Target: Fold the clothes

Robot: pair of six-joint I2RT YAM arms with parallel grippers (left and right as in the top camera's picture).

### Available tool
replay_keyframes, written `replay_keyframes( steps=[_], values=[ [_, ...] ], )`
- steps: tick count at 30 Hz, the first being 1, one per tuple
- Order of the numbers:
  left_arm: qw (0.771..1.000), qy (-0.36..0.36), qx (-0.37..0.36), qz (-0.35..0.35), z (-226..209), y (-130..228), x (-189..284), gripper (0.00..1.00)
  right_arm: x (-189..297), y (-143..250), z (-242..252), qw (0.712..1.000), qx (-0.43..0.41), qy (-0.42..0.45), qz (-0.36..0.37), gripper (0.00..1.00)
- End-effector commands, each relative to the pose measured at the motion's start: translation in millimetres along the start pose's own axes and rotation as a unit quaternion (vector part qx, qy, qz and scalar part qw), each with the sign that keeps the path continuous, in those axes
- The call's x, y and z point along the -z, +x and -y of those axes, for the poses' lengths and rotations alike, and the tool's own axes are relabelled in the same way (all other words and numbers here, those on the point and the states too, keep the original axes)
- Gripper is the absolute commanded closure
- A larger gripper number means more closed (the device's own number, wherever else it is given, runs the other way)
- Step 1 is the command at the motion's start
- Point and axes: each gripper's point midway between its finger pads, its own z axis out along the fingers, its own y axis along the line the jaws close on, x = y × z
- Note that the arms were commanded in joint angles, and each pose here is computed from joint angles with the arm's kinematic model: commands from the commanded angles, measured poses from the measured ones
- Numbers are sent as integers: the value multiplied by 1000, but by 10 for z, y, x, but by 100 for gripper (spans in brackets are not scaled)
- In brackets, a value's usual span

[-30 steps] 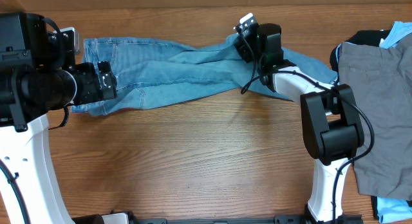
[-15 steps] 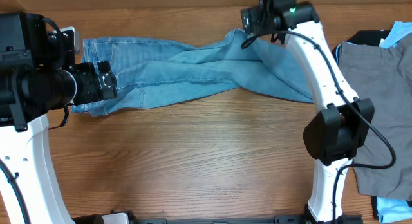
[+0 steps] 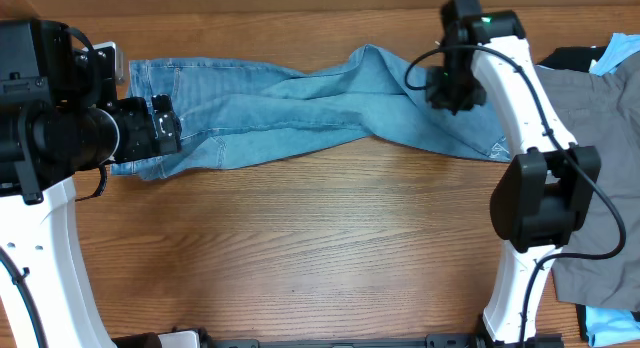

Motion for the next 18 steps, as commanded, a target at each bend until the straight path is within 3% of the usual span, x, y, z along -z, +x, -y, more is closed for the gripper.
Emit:
replay_keyframes(
  steps=[1, 4, 8, 10, 13, 15, 18],
  values=[
    [1000, -2, 6, -2, -1, -3, -18, 0, -168, 165, 217, 995, -94, 10, -32, 71],
    [1000, -2, 6, -2, -1, -3, -18, 0, -373, 230, 374, 981, -185, 0, -50, 65],
    [1000, -2, 6, -2, -1, -3, -18, 0, -485, 161, 525, 977, -209, -6, -37, 59],
    [1000, -2, 6, -2, -1, -3, -18, 0, -492, 105, 590, 984, -176, -5, -26, 55],
    [1000, -2, 6, -2, -1, -3, -18, 0, -494, 73, 609, 998, -61, -9, -19, 28],
    [1000, -2, 6, -2, -1, -3, -18, 0, -493, 77, 608, 1000, 3, -10, -20, 19],
    [1000, -2, 6, -2, -1, -3, -18, 0, -492, 96, 582, 995, 99, -17, -22, 19]
  ],
)
